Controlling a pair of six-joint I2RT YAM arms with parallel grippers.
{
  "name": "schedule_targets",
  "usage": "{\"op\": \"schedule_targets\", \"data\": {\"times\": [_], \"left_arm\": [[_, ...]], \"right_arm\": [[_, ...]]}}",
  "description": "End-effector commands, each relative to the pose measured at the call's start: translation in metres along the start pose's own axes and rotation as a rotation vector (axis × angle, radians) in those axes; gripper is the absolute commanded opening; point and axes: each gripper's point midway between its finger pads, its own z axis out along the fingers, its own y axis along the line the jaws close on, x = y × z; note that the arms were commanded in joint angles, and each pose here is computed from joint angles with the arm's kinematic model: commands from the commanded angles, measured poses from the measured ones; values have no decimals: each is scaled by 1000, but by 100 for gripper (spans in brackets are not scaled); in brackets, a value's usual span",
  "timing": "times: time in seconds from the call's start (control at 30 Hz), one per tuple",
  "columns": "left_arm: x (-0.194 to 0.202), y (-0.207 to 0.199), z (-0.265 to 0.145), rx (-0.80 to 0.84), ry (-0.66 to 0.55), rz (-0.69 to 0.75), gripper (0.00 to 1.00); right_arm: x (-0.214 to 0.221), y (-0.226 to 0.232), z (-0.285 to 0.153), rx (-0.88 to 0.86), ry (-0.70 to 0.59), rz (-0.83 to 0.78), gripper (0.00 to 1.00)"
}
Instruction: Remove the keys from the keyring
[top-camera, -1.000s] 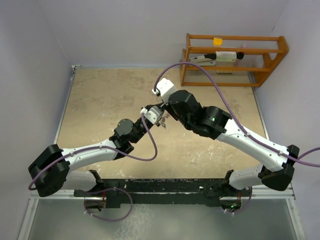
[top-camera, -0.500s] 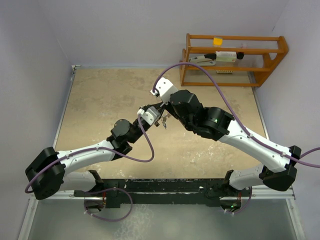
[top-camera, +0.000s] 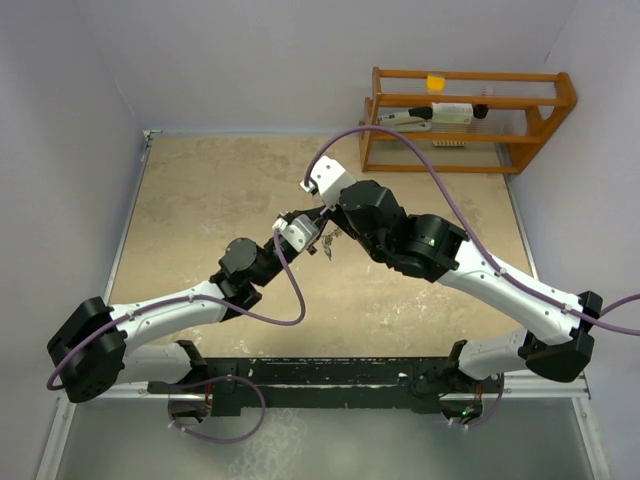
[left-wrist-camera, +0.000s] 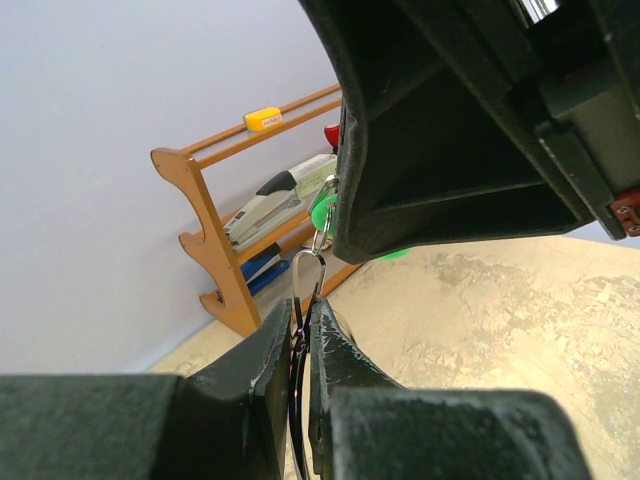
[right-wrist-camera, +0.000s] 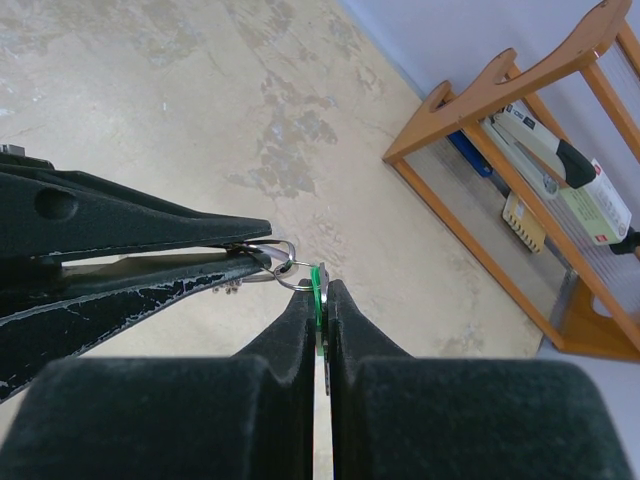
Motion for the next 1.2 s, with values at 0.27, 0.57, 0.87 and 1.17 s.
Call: {"op": "schedule_targets", "data": {"times": [0.27,0.57,0.87,1.17], "left_arm": [[88,4,-26,-16,319,19,0],[83,14,-28,-72,305,17,0],[54,43,-23,-219,231,6,0],[31,50,-19,-222,176,41,0]], "right_arm": [[-54,-86,-56,213,-206,193,0],[-52,-80,-55,184,-201,192,0],[-28,-32,-37,13,-137,202,0],[-11,-8,-25,-46,-99,217,0]]}}
